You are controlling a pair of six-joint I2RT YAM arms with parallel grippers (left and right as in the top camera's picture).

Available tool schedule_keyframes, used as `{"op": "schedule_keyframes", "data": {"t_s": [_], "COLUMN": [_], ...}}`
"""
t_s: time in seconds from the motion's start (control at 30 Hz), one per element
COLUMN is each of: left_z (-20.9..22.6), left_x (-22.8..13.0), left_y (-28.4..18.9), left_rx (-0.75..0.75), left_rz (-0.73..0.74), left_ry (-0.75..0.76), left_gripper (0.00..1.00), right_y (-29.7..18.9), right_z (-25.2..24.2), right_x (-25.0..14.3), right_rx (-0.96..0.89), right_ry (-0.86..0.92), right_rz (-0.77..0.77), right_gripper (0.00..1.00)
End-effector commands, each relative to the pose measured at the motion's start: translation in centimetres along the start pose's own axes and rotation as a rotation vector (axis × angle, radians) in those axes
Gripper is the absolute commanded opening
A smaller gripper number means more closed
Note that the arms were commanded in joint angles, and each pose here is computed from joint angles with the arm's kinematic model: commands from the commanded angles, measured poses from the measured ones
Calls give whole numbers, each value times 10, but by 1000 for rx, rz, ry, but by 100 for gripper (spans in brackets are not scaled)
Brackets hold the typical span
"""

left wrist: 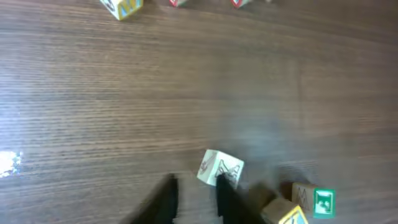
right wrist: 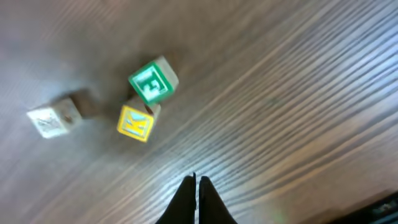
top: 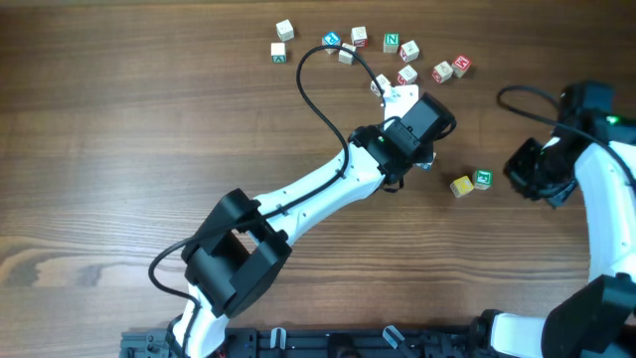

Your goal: Form a horizontal line

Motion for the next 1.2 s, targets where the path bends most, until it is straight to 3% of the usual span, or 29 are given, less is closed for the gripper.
{"op": "schedule_keyframes", "data": {"t_s": [0.0, 0.13, 0.27, 0.43, 0.7, 1.17], "left_z": [27, 48, 44, 37, 23, 19], "left_x": [7, 0, -16, -33, -50, -57], "left_y": [26, 65, 98, 101, 100, 98], "left_rx": [101, 120, -27, -117, -136, -139], "left_rz": [-23, 51, 158, 287, 303, 312], "left_ry": [-23, -49, 9, 11, 46, 59], "left_gripper": [4, 4, 4, 4, 8, 7], "right_y": [21, 32, 62, 81, 104, 114], "right_z": [0, -2, 2, 3, -3, 6], "right_x": [-11, -15, -20, -17, -33, -26], "right_rx": [21, 19, 116, 162, 175, 286], "right_ry": [-4, -6, -8, -18, 37, 68], "right_rz": [53, 56, 43, -23, 1, -87], "right_gripper": [4, 4, 4, 4, 4, 5]}}
Point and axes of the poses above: each gripper's point midway between its finger pads, its own y axis out along the fingers, its own z axis along the line the jaws close on, x = y × z, the point moved 9 cm from there along -y, back along the fingers, and after that the axes turned 6 degrees about -y, right-handed, at the moved point
